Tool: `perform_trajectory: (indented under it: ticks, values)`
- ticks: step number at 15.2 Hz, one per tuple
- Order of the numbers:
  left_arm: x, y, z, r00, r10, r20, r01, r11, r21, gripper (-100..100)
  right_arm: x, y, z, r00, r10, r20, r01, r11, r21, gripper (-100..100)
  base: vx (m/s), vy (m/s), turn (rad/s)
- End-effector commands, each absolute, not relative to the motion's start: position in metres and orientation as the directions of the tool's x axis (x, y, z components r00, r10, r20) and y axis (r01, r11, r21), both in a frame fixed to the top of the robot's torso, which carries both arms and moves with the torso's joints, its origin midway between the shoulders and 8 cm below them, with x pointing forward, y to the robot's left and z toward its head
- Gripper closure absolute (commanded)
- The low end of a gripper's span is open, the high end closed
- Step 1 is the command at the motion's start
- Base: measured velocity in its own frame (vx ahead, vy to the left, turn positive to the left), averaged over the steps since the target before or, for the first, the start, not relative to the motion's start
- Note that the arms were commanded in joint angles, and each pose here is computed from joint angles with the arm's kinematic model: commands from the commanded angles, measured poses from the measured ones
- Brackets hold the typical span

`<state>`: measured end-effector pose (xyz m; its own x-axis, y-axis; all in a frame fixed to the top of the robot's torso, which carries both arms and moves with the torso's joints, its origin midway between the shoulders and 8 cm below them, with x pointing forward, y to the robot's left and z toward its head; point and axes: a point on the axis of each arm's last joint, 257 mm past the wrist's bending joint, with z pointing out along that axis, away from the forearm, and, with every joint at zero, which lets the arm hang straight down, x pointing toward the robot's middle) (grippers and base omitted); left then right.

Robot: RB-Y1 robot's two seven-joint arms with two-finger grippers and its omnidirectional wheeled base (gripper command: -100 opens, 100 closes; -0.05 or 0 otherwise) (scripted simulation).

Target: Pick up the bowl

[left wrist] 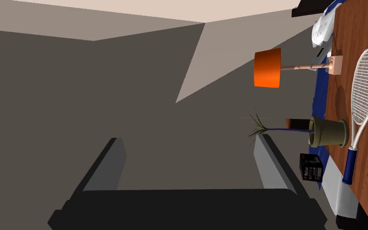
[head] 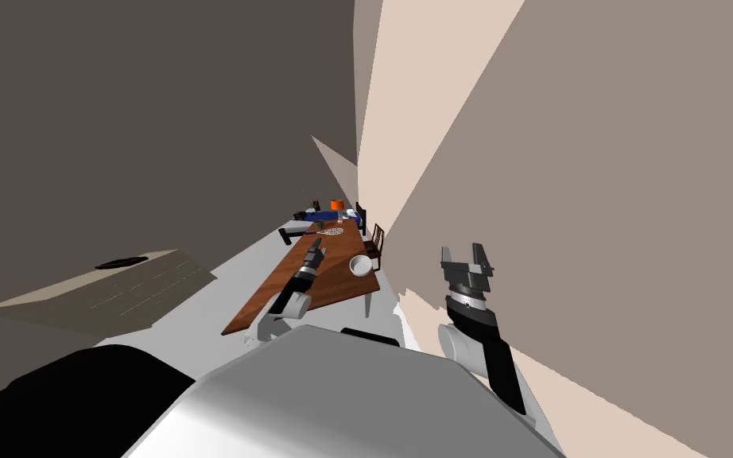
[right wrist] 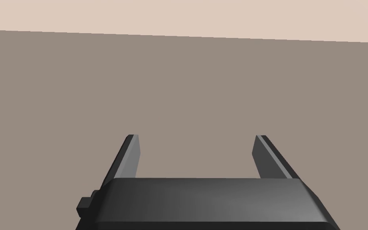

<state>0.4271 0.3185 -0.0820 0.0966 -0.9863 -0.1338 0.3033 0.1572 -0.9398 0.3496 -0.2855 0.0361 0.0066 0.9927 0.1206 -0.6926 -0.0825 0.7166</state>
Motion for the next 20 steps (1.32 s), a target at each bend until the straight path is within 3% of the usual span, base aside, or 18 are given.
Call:
perform_trajectory:
  ticks: [1, 20]
  values:
    - [0.435, 0.325, -0.093, 0.101, -0.985, -0.143, 0.259, 0.165, -0.952, -100, 0.350, -0.286, 0.036, 0.007, 0.993, 0.121, -0.693, -0.082, 0.717, 0, 0.004, -0.034, -0.028]
    - [0.482, 0.381, -0.203, 0.159, -0.970, -0.186, -0.135, 0.165, -0.977, -100, 0.350, -0.286, 0.036, 0.007, 0.993, 0.121, -0.693, -0.082, 0.717, 0, 0.013, -0.035, -0.028]
